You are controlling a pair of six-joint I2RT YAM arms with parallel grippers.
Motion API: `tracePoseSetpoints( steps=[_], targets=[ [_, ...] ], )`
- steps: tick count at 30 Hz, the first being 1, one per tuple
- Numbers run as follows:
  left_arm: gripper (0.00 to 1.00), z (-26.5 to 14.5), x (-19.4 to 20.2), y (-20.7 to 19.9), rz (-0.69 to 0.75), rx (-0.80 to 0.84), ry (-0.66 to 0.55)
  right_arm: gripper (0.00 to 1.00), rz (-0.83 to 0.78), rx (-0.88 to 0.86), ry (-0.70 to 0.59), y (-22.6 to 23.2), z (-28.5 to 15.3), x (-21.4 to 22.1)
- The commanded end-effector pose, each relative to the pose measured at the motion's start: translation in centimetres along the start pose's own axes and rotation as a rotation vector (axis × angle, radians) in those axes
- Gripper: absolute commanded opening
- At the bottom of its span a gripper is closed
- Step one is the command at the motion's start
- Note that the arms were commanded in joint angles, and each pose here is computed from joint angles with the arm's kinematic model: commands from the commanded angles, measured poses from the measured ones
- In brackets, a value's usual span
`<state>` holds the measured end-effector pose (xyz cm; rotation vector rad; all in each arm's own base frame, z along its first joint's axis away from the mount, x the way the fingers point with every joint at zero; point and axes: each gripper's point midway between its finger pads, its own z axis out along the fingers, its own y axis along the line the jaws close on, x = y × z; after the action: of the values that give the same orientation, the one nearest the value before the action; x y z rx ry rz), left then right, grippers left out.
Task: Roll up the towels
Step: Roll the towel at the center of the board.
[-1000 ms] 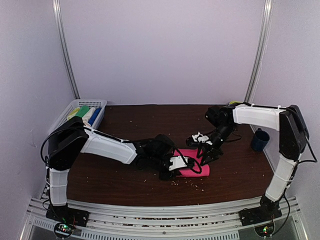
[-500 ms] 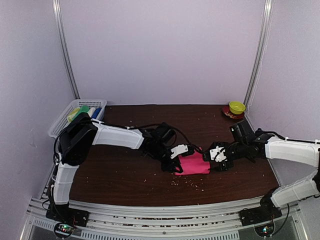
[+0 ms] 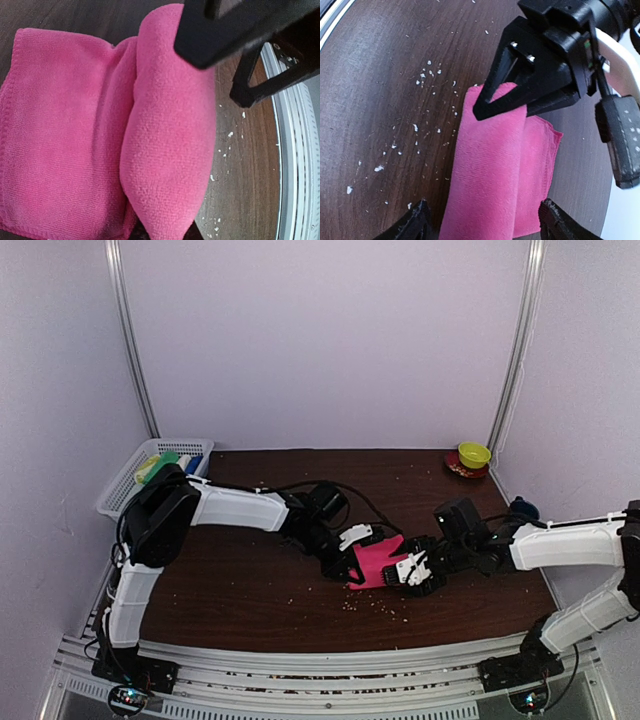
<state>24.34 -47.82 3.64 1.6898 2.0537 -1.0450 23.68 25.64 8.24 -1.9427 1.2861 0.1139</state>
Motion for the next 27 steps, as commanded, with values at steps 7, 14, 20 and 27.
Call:
tracePoseSetpoints(
  steps=[7,14,20,27],
  targets=[
    [0.00,0.8,3.2,1.0,-0.109,0.015,0.086,0.62,0.065,0.088,0.132,-1.9,2.0,1.5],
    [0.00,0.4,3.2,1.5,-0.118,0.011,0.077,0.42,0.065,0.057,0.154,-1.3,2.3,2.0],
    [0.12,-0.1,3.2,1.9,-0.124,0.004,0.071,0.14,0.062,-0.030,0.133,-0.1,2.6,1.5],
    [0.52,-3.1,1.5,1.9,-0.033,-0.105,0.017,0.07,0.119,-0.137,0.144,1.0,3.3,1.9]
  ],
)
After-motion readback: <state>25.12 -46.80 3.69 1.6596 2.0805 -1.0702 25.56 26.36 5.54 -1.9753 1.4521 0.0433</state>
